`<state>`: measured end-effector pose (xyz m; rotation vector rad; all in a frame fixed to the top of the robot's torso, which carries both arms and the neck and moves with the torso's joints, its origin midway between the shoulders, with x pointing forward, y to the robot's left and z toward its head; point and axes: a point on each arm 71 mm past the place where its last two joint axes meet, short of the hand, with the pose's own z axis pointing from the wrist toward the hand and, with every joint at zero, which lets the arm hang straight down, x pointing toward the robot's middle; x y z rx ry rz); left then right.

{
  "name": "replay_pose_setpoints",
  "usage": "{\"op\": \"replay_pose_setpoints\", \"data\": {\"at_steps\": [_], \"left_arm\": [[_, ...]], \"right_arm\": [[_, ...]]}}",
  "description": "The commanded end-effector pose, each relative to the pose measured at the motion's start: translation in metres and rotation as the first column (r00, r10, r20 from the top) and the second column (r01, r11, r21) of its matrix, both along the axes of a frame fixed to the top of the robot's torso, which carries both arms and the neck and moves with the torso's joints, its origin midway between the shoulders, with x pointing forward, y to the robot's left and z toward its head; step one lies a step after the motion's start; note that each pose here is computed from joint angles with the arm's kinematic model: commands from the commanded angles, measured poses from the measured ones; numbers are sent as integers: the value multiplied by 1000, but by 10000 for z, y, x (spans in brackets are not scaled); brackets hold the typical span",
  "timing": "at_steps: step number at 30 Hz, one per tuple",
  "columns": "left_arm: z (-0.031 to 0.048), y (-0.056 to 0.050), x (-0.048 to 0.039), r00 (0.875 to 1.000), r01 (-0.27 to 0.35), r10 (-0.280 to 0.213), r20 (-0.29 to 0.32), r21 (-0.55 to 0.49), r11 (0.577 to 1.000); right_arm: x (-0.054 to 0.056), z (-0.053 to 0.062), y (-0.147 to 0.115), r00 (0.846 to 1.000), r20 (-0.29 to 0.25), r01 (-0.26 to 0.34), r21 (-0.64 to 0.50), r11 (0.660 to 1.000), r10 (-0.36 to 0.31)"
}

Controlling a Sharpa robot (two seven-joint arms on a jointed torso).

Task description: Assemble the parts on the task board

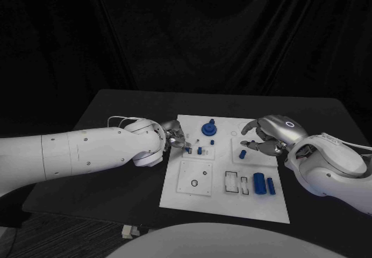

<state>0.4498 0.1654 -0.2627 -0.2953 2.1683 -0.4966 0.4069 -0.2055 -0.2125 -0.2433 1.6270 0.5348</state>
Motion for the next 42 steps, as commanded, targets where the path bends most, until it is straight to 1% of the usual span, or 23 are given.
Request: {"op": "replay_pose_setpoints", "data": {"at_steps": [1, 11, 33, 42], "left_arm": [[-25, -20, -24, 1000, 18, -18, -7, -6, 1000], [-35, -23, -31, 1000, 17, -17, -2, -13, 1000], [-48, -23, -50, 1000, 25, -25, -16, -6, 1000], [-51, -2, -59, 999, 24, -24, -23, -1, 1000]], "right_arm": [[-4, 1, 5, 1000, 10, -1, 7, 1000, 1], [4, -9, 8, 1000, 9, -2, 5, 1000, 2], [11, -13, -11, 1000, 10, 4, 4, 1000, -4], [9, -14, -17, 1000, 8, 6, 3, 1000, -7]]}}
